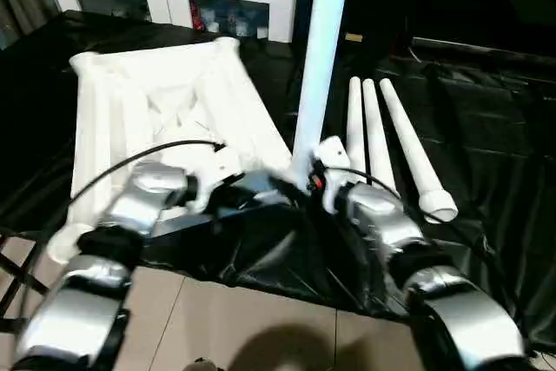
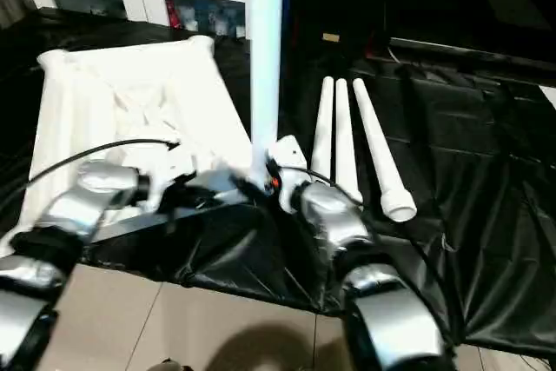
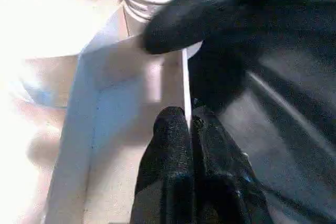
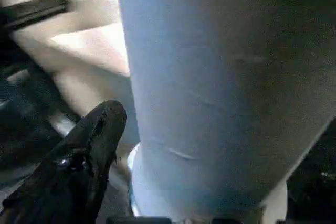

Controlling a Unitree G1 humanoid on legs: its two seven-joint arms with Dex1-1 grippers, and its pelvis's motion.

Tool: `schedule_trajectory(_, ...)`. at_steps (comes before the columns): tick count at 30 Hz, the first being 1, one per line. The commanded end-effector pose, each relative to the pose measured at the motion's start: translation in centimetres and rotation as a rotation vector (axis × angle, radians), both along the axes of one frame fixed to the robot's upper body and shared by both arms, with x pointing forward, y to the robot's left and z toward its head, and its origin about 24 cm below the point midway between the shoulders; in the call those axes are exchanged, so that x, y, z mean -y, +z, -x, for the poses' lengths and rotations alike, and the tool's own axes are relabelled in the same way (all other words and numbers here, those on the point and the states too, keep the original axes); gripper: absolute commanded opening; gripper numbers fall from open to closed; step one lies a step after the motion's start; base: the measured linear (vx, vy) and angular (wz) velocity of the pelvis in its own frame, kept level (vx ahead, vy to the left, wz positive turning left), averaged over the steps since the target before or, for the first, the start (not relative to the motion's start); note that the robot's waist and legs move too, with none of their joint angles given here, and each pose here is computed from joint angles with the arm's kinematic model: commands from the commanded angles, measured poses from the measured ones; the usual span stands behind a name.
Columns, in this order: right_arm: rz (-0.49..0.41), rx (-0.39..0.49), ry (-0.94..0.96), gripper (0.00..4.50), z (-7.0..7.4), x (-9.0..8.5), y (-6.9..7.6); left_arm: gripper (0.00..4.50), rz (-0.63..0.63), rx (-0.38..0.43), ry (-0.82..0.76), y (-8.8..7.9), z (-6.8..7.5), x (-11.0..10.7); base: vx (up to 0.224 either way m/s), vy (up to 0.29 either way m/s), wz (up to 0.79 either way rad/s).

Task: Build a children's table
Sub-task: Rotate leg to tighten

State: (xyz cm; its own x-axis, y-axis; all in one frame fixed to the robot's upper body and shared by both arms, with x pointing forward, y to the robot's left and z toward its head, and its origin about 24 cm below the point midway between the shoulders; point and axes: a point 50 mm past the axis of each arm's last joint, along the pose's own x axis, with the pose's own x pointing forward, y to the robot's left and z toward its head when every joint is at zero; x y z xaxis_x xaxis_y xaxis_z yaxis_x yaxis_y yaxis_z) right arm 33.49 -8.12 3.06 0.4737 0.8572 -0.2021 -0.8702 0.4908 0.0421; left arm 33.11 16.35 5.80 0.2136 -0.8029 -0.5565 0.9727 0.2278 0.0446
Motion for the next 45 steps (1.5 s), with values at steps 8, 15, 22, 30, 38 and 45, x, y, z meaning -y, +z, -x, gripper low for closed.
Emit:
schedule_trajectory(8,0.028,-0.061,0.421,3.46,2.3,0.1,0.3,0.00,0.017,-0.096,-0.199,-0.1,1.6,0.0,0.000,0.000,0.00)
schedule_trajectory(15,0.003,-0.082,0.422,2.87,2.5,0.0,0.4,0.00,0.021,-0.096,-0.190,0.0,1.5,-0.2,0.000,0.000,0.00)
schedule_trajectory(22,0.001,-0.097,0.116,2.78,1.0,-1.1,-0.4,0.00,0.001,-0.034,-0.067,-0.2,0.5,0.7,0.000,0.000,0.00)
schedule_trajectory(30,0.028,-0.167,-0.434,2.77,-0.9,-3.2,-1.4,0.00,-0.038,0.094,0.176,-0.5,-2.0,4.1,0.000,0.000,0.00)
schedule_trajectory(38,0.003,-0.046,-0.460,3.56,-1.4,-4.7,-0.1,0.00,-0.012,0.122,0.192,-0.7,-2.1,5.5,0.000,0.000,0.00)
schedule_trajectory(45,-0.018,0.027,-0.263,3.96,-1.4,-3.4,0.8,0.00,0.056,0.083,0.070,-0.3,-1.1,3.9,0.000,0.000,0.00)
